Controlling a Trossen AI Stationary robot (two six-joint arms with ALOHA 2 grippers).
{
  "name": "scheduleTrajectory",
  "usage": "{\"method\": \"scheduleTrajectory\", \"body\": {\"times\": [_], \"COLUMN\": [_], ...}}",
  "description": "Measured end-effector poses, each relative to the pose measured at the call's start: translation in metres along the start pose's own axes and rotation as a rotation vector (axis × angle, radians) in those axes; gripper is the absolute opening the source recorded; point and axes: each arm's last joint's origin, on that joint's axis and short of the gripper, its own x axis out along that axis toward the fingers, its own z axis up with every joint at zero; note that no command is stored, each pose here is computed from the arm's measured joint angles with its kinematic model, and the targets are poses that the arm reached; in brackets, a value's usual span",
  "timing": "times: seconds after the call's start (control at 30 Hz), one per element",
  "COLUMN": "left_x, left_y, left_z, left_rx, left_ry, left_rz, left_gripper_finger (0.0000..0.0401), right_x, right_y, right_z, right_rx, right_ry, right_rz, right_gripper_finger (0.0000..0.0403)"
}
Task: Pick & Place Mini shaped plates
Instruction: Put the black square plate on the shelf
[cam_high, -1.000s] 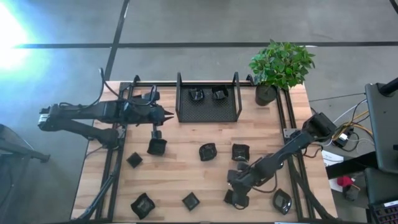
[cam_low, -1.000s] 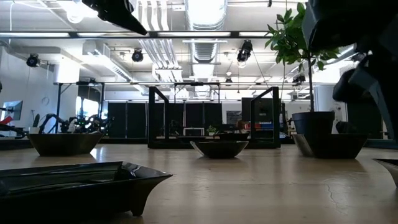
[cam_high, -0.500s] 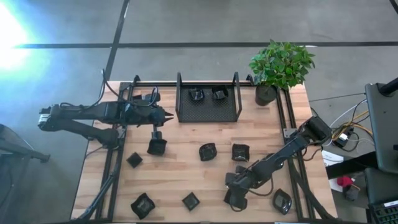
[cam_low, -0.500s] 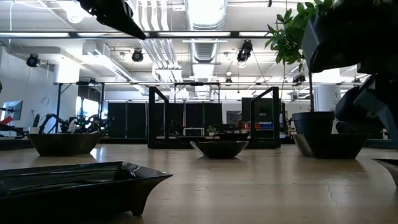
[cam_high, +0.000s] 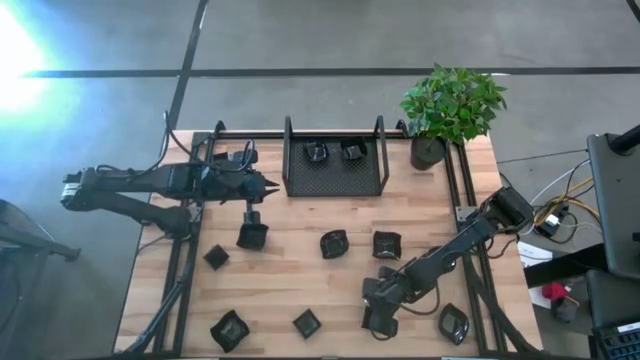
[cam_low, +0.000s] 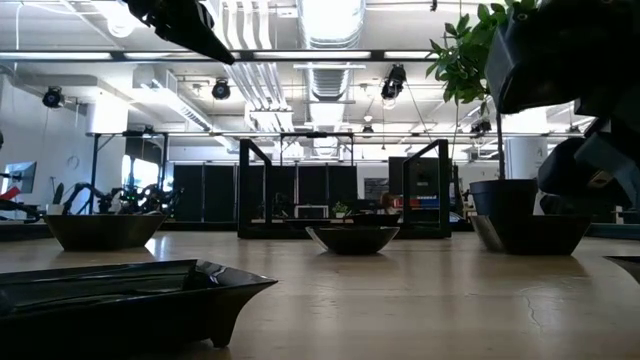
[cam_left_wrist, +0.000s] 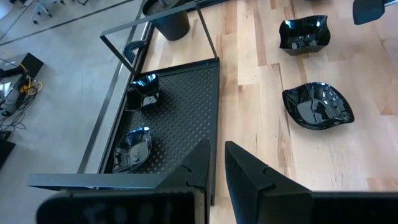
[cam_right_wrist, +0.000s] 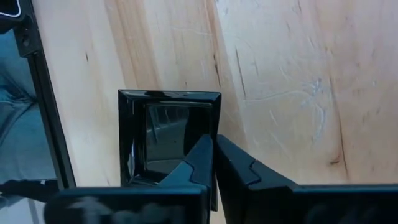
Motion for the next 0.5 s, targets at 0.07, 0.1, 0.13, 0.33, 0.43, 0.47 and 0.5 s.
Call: {"method": "scheduleTrajectory", "body": {"times": [0.07,0.1,0.13,0.33,0.43,0.47,0.5], "left_x": [0.000,0.000,0.000,0.000,0.000,0.000,0.000], "left_y": [0.000,0.000,0.000,0.000,0.000,0.000,0.000], "left_z": [0.000,0.000,0.000,0.000,0.000,0.000,0.000], "left_rx": [0.000,0.000,0.000,0.000,0.000,0.002,0.004], "left_ry": [0.000,0.000,0.000,0.000,-0.001,0.000,0.001], "left_rz": [0.000,-0.001,-0.001,-0.001,0.000,-0.001,-0.001], "left_gripper_finger": [0.0041,0.0041,0.0041,0.0041,0.0041,0.0041,0.0041], "right_x": [-0.001,-0.002,-0.003,-0.019,-0.032,-0.037,-0.042], "right_y": [0.000,0.000,0.001,0.001,-0.002,-0.004,-0.007], "right_z": [0.000,0.000,0.001,0.015,0.025,0.029,0.032], "right_rx": [-0.011,-0.016,-0.023,-0.079,-0.110,-0.117,-0.124], "right_ry": [-0.001,-0.004,-0.007,-0.056,-0.095,-0.108,-0.116], "right_rz": [0.000,0.001,0.004,0.030,0.046,0.050,0.046], "right_gripper_finger": [0.0009,0.0009,0.0009,0.0008,0.0008,0.0008,0.0008]}}
